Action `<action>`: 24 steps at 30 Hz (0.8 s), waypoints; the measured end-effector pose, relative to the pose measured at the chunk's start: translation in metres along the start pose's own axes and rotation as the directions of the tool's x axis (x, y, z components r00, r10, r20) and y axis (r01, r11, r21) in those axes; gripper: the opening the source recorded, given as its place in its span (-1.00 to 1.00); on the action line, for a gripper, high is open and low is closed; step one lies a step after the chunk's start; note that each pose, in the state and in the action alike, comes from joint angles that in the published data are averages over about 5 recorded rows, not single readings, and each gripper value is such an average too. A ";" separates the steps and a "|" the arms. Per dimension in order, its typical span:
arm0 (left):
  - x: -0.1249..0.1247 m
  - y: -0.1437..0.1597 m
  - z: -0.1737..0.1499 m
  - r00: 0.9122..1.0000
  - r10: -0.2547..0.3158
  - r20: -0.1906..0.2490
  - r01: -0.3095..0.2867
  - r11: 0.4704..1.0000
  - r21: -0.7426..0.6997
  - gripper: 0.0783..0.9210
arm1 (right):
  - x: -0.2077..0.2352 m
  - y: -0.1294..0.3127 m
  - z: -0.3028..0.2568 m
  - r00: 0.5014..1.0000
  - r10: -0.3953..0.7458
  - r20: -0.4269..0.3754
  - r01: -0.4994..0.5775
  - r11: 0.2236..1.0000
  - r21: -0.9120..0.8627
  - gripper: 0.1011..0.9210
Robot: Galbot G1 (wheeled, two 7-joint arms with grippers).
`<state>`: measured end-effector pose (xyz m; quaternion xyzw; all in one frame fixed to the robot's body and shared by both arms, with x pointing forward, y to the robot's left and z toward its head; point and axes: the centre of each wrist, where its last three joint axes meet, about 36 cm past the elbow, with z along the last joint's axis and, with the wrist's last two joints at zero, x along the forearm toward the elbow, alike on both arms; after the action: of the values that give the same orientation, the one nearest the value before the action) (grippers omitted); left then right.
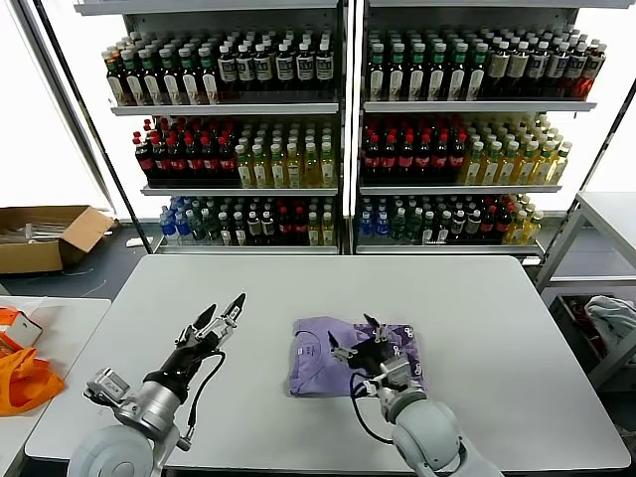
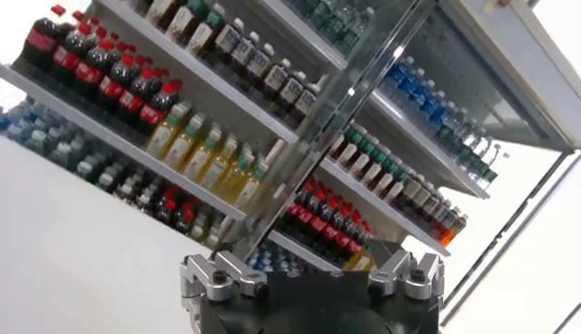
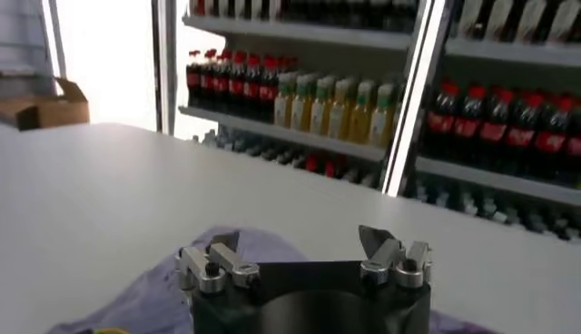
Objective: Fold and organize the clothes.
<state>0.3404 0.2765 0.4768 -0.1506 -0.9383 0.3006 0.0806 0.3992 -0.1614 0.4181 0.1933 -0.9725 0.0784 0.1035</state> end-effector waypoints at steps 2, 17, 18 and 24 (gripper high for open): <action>0.000 0.004 -0.003 1.000 -0.004 0.005 0.004 1.000 -0.025 0.77 | 0.008 -0.009 -0.004 0.998 0.018 0.054 -0.017 1.000 -0.013 0.76; 0.013 0.026 -0.029 0.996 -0.033 0.077 0.051 0.968 -0.248 0.77 | 0.091 -0.101 0.014 0.934 0.228 0.275 -0.201 0.972 -0.120 0.76; 0.014 0.028 -0.031 0.996 -0.035 0.084 0.056 0.964 -0.261 0.77 | 0.097 -0.107 0.017 0.929 0.242 0.281 -0.216 0.969 -0.121 0.76; 0.020 0.035 -0.039 0.992 -0.042 0.115 0.077 0.942 -0.326 0.77 | 0.133 -0.137 0.033 0.905 0.307 0.294 -0.283 0.951 -0.122 0.76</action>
<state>0.3392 0.3311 0.4893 -0.1173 -0.9825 0.1443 0.0132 0.3266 -0.3406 0.4322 0.0495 -0.9969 0.0246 -0.0558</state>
